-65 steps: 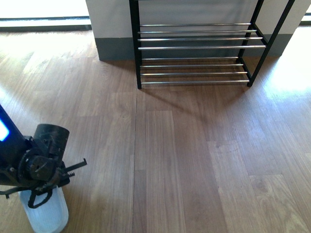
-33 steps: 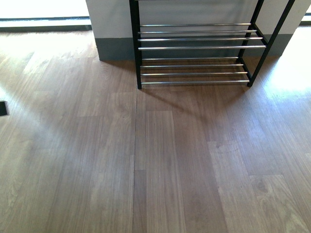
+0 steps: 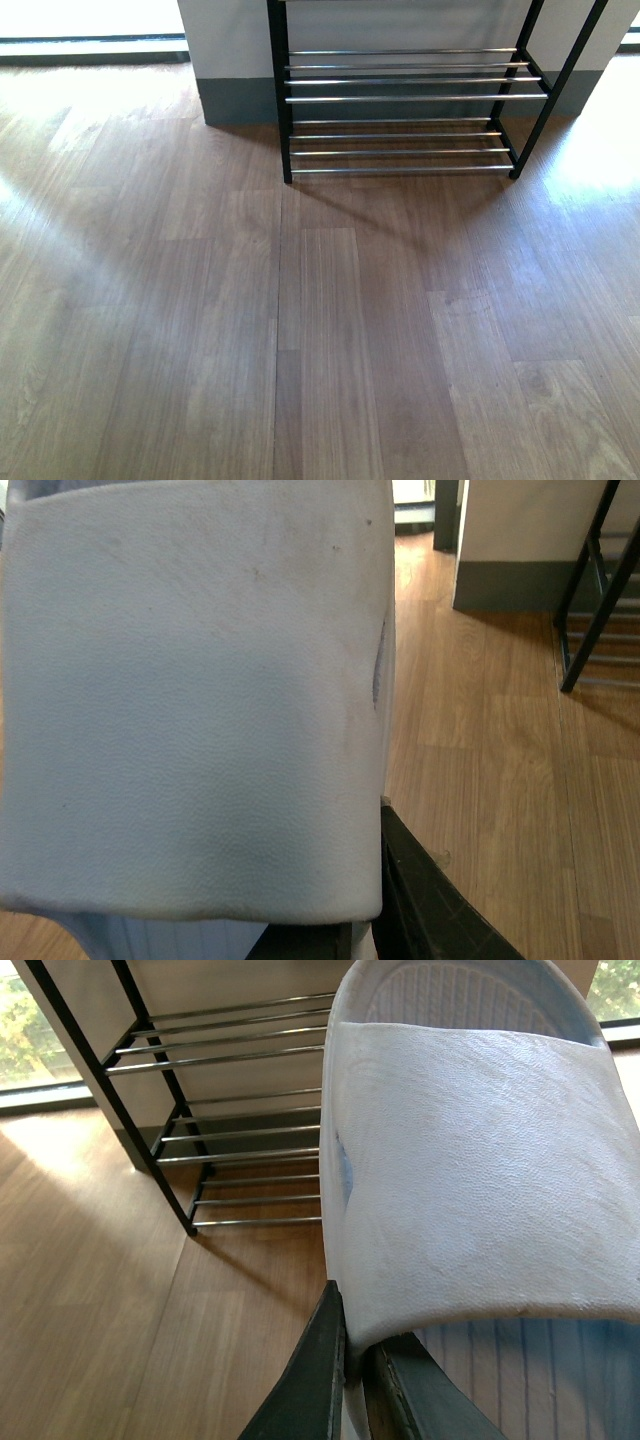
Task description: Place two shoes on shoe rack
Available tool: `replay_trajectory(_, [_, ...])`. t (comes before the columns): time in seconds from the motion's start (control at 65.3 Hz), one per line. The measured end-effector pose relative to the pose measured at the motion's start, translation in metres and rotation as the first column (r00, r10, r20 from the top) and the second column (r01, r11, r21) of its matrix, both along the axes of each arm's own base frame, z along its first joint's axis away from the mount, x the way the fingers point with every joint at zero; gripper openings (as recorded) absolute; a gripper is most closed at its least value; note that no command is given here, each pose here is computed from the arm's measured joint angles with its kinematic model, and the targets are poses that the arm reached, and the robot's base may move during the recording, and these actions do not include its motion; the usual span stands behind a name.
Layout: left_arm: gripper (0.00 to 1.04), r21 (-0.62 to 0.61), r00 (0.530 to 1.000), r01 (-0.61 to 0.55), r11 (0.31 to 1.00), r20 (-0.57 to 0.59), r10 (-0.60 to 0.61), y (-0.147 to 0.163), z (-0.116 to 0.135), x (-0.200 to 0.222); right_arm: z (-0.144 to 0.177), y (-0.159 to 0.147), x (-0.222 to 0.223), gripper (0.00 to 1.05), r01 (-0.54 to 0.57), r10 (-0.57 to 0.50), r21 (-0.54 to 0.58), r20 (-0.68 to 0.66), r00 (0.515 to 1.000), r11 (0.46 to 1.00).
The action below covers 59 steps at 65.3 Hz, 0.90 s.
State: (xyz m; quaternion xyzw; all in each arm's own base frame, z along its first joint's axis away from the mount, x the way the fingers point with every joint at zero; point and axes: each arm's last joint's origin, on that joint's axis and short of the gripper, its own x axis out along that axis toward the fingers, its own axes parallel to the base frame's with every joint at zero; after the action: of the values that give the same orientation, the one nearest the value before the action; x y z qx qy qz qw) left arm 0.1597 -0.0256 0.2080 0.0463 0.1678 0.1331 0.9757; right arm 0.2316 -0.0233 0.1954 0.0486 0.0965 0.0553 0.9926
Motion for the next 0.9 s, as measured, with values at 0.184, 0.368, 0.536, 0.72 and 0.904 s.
replay_trajectory(0.184, [0.02,0.002,1.000,-0.002,1.000,0.001,0.002,0.0001,0.0002,-0.0001,0.0000,0.0000,0.0000,0.02,0.001,-0.001,0.000,0.000,1.000,1.000])
replay_trajectory(0.368, [0.02,0.003,1.000,-0.002,1.000,0.001,0.002,0.0002,0.0002,-0.0001,0.0000,0.0000,0.0000,0.02,0.001,-0.001,0.000,0.000,1.000,1.000])
replay_trajectory(0.536, [0.02,0.004,1.000,-0.003,1.000,0.001,0.003,0.0002,0.0002,-0.0001,0.0000,0.0000,0.0000,0.02,0.000,0.000,0.000,0.000,1.000,1.000])
replay_trajectory(0.72, [0.02,0.003,1.000,-0.002,1.000,0.001,0.002,0.0001,0.0002,-0.0001,0.0000,0.0000,0.0000,0.02,0.001,-0.001,0.000,0.000,1.000,1.000])
replay_trajectory(0.904, [0.02,0.003,1.000,-0.002,1.000,0.001,0.002,0.0002,0.0002,-0.0001,0.0000,0.0000,0.0000,0.02,0.001,-0.001,0.000,0.000,1.000,1.000])
